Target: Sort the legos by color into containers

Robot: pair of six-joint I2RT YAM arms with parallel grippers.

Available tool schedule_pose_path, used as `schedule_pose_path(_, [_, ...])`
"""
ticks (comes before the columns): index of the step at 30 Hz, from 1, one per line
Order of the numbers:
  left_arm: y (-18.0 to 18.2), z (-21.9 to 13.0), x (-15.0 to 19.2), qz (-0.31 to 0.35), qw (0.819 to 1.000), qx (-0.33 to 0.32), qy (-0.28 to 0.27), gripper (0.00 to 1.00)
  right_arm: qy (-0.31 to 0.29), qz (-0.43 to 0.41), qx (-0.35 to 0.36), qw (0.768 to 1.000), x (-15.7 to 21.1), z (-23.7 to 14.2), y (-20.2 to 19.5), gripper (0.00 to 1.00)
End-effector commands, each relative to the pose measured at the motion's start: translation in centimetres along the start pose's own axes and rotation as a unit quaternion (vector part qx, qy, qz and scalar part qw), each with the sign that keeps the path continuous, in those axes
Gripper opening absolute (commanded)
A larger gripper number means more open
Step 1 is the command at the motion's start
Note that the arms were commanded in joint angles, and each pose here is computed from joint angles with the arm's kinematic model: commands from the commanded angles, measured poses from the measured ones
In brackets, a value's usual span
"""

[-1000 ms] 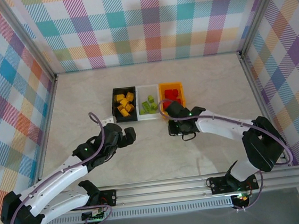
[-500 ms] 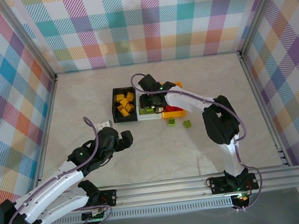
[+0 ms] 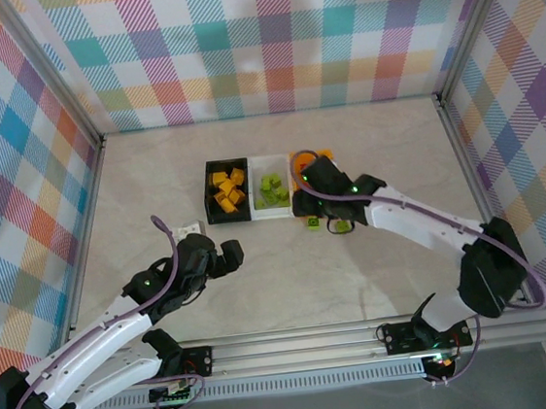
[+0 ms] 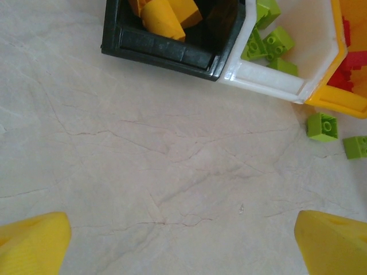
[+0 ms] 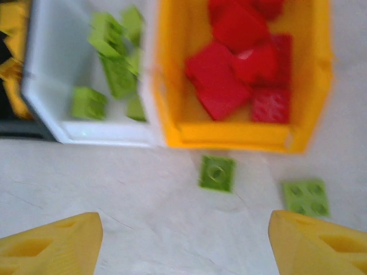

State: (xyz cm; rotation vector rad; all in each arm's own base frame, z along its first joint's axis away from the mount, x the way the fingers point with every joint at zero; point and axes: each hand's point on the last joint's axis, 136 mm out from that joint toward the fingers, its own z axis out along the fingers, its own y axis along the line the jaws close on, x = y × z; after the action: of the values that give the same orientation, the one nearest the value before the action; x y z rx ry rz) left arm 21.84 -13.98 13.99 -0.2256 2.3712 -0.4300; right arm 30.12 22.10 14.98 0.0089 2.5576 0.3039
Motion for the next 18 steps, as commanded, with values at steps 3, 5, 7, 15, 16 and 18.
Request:
schedule_pose_path(3, [0.5,0.7,1.0,-0.002,1.000,-0.005,0.011,1.00,0.064,0.037,0.066,0.995,4.9,3.0,-5.2,0.78])
schedule_pose_path(5, [0.6,0.8,1.2,-0.001,1.000,-0.008,0.013,1.00,0.069,0.036,0.073,0.994,4.9,4.0,-5.7,0.78])
schedule_pose_path(7, [0.7,0.7,1.2,-0.003,1.000,-0.010,0.015,1.00,0.075,0.033,0.095,0.992,4.6,4.9,-6.7,0.78])
schedule_pose_path(15, [1.2,0.6,1.6,-0.006,1.000,-0.013,0.016,1.00,0.101,0.045,0.127,0.986,4.7,8.0,-8.8,0.72])
schedule_pose_path(16, [1.2,0.6,1.6,-0.007,1.000,-0.012,0.016,1.00,0.104,0.045,0.131,0.985,4.7,8.3,-9.0,0.69])
schedule_pose_path(18, [1.1,0.6,1.6,-0.005,1.000,-0.010,0.018,1.00,0.108,0.044,0.131,0.985,4.8,8.8,-9.0,0.64])
